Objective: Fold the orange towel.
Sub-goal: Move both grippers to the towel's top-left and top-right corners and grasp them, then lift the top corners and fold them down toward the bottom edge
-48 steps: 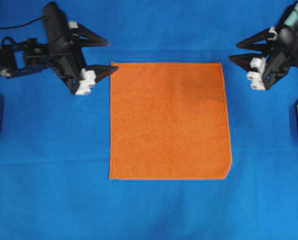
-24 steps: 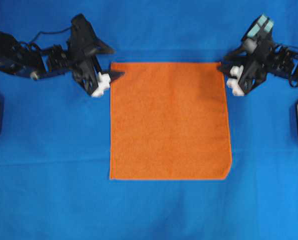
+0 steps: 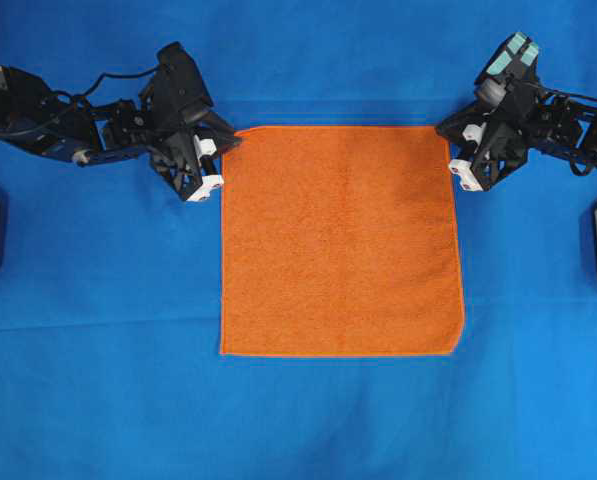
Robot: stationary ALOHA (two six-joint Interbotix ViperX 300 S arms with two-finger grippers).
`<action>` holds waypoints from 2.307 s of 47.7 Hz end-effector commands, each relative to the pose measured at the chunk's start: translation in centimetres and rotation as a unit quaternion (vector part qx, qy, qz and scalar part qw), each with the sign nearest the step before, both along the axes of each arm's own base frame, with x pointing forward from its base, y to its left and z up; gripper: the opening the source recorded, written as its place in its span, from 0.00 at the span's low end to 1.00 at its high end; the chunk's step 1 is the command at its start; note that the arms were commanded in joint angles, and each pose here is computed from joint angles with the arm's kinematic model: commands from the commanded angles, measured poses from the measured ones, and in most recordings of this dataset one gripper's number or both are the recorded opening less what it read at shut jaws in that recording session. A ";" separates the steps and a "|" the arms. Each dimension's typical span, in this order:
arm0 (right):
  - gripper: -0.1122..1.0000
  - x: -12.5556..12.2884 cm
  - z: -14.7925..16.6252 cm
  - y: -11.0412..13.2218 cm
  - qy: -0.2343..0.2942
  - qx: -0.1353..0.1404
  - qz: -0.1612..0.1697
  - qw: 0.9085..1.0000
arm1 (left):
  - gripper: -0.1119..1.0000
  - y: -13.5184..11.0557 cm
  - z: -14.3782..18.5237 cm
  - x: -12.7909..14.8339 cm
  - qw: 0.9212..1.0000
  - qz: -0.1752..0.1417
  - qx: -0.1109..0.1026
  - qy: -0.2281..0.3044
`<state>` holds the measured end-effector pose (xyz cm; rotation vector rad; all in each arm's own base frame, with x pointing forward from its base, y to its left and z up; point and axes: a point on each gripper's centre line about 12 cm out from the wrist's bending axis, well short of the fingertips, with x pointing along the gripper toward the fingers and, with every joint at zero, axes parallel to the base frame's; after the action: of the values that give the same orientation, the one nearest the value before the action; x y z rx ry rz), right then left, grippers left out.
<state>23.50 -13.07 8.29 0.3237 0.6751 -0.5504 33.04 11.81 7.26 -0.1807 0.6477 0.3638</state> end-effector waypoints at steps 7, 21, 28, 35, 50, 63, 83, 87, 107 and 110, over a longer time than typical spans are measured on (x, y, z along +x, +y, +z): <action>0.11 0.5 0.7 -0.1 -0.015 -0.009 0.003 1.000 | 0.11 -0.1 0.9 0.7 1.000 -0.007 0.007 -0.014; 0.11 0.6 1.3 -0.2 -0.025 -0.012 0.000 1.000 | 0.11 0.1 2.9 1.4 0.999 -0.010 0.017 -0.031; 0.11 0.7 2.7 -0.1 -0.043 -0.021 0.001 0.999 | 0.11 -0.2 3.8 1.3 0.999 -0.012 0.014 -0.030; 0.11 0.3 4.2 0.1 -0.055 -0.026 0.001 0.998 | 0.11 -1.1 5.6 1.2 0.999 -0.025 0.013 -0.030; 0.11 0.2 7.1 2.9 -0.073 -0.024 0.045 0.996 | 0.11 -4.4 7.8 0.9 0.997 -0.068 0.009 -0.025; 0.11 -0.6 7.7 7.7 -0.086 0.017 0.107 0.990 | 0.11 -8.9 8.0 0.5 0.991 -0.129 0.000 -0.018; 0.11 -1.3 7.3 14.6 -0.066 0.091 0.209 0.972 | 0.11 -17.0 7.5 0.7 0.974 -0.223 -0.034 -0.010; 0.11 -1.4 7.1 15.6 -0.060 0.099 0.223 0.968 | 0.11 -17.9 7.2 0.7 0.972 -0.231 -0.041 -0.008; 0.11 -0.5 4.8 18.6 -0.021 0.131 0.252 0.958 | 0.11 -20.8 5.0 1.1 0.964 -0.261 -0.050 0.022; 0.11 -0.2 4.6 19.2 -0.019 0.135 0.260 0.956 | 0.11 -21.4 4.9 0.9 0.962 -0.268 -0.051 0.023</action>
<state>22.55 5.34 12.47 0.3889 0.7842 0.0263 33.69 -8.66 11.31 -0.0900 0.7624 -0.1635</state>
